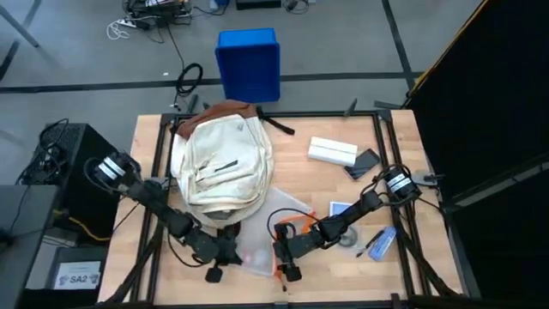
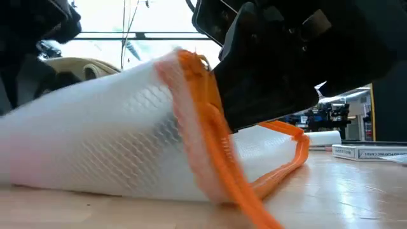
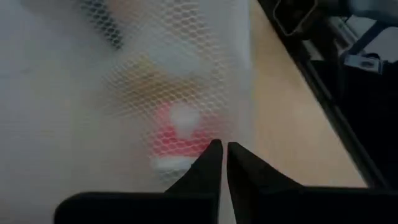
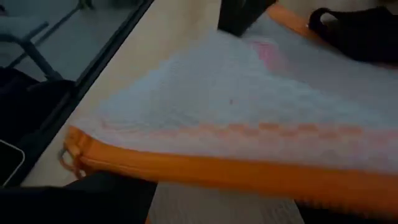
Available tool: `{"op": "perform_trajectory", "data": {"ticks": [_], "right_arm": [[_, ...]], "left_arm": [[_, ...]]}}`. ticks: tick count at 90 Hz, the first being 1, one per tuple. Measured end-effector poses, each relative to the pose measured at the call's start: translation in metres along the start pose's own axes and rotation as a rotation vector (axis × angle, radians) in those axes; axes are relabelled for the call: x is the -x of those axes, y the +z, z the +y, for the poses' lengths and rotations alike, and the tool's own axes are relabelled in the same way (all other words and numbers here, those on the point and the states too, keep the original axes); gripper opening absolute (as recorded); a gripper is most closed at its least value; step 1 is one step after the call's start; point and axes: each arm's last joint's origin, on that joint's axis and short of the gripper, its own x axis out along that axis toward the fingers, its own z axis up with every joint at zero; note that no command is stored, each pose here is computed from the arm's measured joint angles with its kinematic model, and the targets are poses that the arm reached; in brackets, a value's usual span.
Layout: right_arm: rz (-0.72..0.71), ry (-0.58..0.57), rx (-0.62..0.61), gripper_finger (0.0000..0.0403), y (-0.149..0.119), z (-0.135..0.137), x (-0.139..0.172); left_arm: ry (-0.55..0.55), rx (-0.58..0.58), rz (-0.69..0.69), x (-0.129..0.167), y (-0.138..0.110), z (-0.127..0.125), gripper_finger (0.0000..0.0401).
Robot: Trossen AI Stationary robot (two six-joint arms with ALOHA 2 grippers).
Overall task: Unpack backpack
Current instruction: Remove the yellow scented candle from the zip bag
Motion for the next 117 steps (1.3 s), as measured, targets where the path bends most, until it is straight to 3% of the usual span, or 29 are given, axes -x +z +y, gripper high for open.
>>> {"op": "perform_trajectory", "data": {"ticks": [39,66,83,117], "right_arm": [[0.043,-0.008,0.001,0.0317,-0.004,0.0,0.0],[0.16,-0.078,-0.005,0.0302,-0.014,-0.004,0.003],[0.173,-0.06,-0.002,0.0262,-0.012,-0.004,0.005],[0.351,-0.027,-0.071,0.0262,0.006,0.012,0.051]], "left_arm": [[0.062,-0.073,-0.02,-0.043,0.023,0.018,0.0],[0.094,-0.081,-0.003,-0.044,0.024,0.021,0.0],[0.097,-0.081,0.009,-0.043,0.023,0.021,0.0],[0.094,-0.082,0.023,-0.043,0.021,0.022,0.0]]}}
